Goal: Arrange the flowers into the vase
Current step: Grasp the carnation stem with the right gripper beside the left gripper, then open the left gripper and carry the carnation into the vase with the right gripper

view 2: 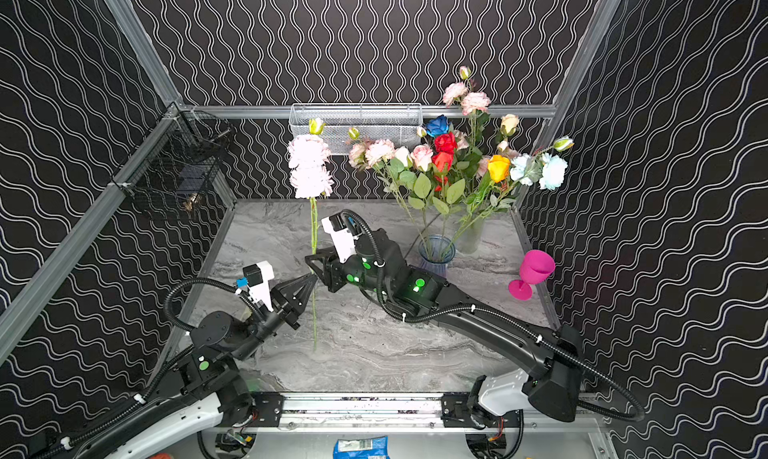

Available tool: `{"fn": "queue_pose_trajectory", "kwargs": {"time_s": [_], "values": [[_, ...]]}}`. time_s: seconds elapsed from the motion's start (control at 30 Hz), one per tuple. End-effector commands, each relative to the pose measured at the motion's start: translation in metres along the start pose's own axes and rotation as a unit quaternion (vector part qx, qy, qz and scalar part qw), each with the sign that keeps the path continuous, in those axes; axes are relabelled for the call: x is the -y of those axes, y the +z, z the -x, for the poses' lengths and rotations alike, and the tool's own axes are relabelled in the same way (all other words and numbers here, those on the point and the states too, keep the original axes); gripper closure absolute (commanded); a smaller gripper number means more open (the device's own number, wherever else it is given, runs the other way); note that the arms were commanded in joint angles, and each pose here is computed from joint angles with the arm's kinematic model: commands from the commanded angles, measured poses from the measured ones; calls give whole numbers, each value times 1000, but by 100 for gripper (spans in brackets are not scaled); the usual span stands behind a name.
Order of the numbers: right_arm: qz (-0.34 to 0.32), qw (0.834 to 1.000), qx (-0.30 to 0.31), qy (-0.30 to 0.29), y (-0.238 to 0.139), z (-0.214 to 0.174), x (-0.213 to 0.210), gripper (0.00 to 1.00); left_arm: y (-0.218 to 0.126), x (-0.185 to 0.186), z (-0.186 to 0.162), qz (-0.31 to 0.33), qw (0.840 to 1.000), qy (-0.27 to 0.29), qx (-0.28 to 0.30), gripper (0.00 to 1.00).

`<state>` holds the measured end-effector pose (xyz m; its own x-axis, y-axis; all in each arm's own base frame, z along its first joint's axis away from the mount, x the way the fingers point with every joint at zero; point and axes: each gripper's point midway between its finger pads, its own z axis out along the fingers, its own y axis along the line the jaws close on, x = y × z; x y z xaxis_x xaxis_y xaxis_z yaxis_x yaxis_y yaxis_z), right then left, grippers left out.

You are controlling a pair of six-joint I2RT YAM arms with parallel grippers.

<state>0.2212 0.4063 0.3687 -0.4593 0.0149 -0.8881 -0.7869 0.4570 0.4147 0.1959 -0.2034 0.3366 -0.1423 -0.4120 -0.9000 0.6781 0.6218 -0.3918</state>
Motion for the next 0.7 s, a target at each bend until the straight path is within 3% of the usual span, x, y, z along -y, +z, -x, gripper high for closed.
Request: {"fn": "queue_pose_trajectory", "kwargs": {"time_s": [0.0,0.07,0.1,0.2,0.27,0.37,0.47,0.67], "values": [[15,999,29,5,-1,17,-8,89,-2,7,14,-15,1000,7,24,100],[15,999,34,7,-2,18,-8,97,-3,7,13,-15,1000,6,23,100],[15,999,36,6,-3,18,-9,99,-4,7,13,-16,1000,5,23,95],[-2,999,42,-1,-6,20,-4,100,-7,1,10,-2,1000,-8,15,36],[-30,998,48,-11,-13,26,4,100,-12,-7,7,18,1000,-21,15,20],[-89,993,64,-44,-35,38,18,100,-25,-26,-1,56,997,-40,18,18],[-163,979,90,-85,-74,59,34,100,-41,-61,-17,142,987,-75,16,17],[-289,930,188,-126,-169,119,50,100,-80,-133,-58,332,932,-144,19,16]]}}
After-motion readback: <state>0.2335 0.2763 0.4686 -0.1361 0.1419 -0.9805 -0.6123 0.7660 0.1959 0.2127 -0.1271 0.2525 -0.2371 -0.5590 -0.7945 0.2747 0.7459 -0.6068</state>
